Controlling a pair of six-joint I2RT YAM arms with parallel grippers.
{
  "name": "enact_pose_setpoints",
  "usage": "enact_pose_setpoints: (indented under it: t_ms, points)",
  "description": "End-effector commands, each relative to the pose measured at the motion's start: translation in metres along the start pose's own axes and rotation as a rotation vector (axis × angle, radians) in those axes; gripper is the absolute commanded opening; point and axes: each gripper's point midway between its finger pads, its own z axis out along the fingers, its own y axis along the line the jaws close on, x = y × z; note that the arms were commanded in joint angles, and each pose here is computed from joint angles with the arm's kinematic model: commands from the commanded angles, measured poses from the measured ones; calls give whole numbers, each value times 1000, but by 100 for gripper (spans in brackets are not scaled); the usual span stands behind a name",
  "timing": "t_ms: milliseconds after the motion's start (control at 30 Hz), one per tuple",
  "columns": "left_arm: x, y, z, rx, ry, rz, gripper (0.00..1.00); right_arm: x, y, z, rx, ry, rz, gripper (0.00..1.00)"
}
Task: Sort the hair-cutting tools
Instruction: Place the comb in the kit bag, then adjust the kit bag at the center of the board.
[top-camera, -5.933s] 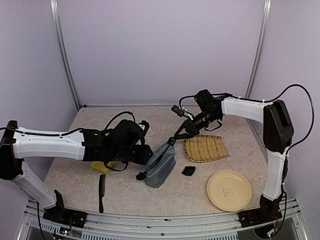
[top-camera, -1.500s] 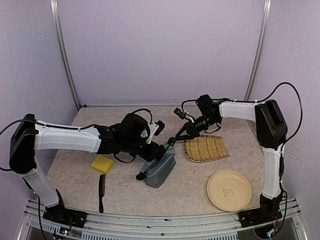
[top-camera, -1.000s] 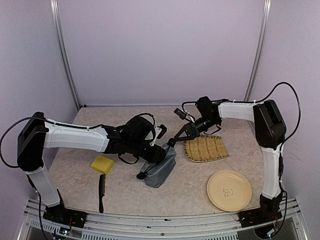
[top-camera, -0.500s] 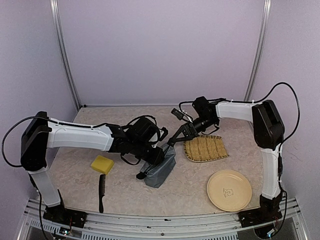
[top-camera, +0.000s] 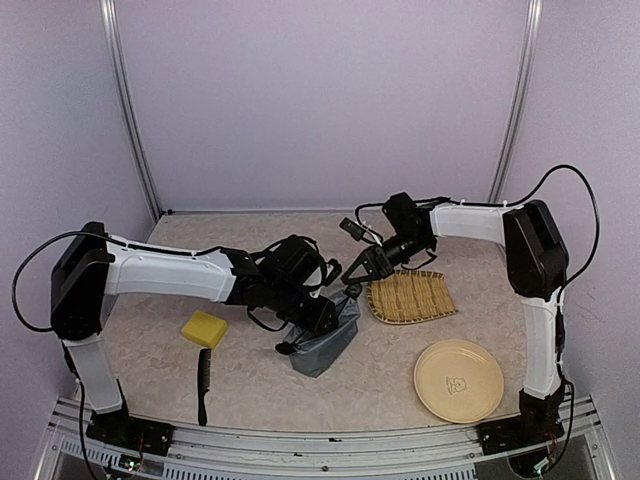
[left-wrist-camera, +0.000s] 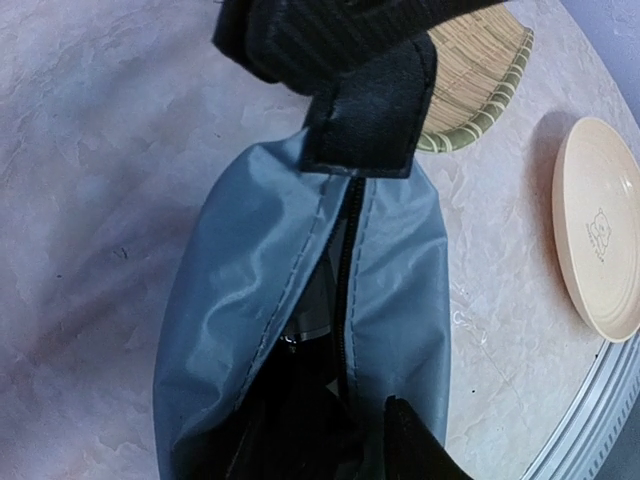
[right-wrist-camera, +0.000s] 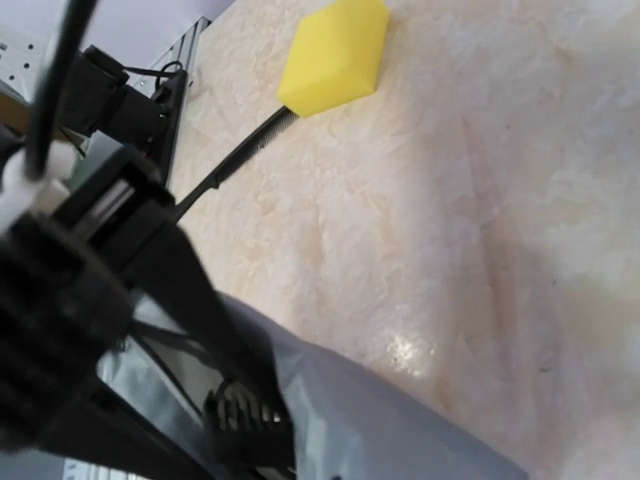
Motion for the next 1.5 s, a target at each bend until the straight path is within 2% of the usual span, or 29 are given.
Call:
enact_pose_setpoints:
  t_ms: [0, 67, 233, 367, 567, 833, 900, 1067, 1267, 1333, 1467]
  points:
    - [-13, -1, -9, -8, -29, -14, 41, -1, 4, 1, 5, 2, -20, 4]
    - [-20, -8, -18, 3, -58, 9, 42, -2, 5, -1, 10, 0, -30, 6]
    - [-46, -29, -58, 14, -187, 67, 44, -5, 8, -5, 44, 4, -67, 21]
    - [-48, -11, -81, -70, -232, 10, 45, -5, 9, -9, 82, 12, -95, 29]
    - [-2, 16, -79, -164, -113, -99, 45, 3, 5, -10, 115, 31, -103, 36]
    - [55, 16, -80, -115, 4, -238, 45, 10, 2, -8, 122, 50, -91, 38]
    - [62, 14, -79, -92, 17, -248, 44, 11, 2, -8, 119, 52, -87, 36]
    - [69, 8, -76, -28, 41, -276, 32, 12, 6, -7, 87, 48, -67, 18]
    - [69, 3, -75, 18, 59, -269, 6, 11, 13, -9, 57, 38, -60, 1]
    - [65, 8, -81, -5, 36, -260, 1, 5, 19, -17, 25, 4, -48, 0]
    - [64, 23, -93, -18, -6, -273, 0, 0, 20, -35, -12, -62, -21, 0]
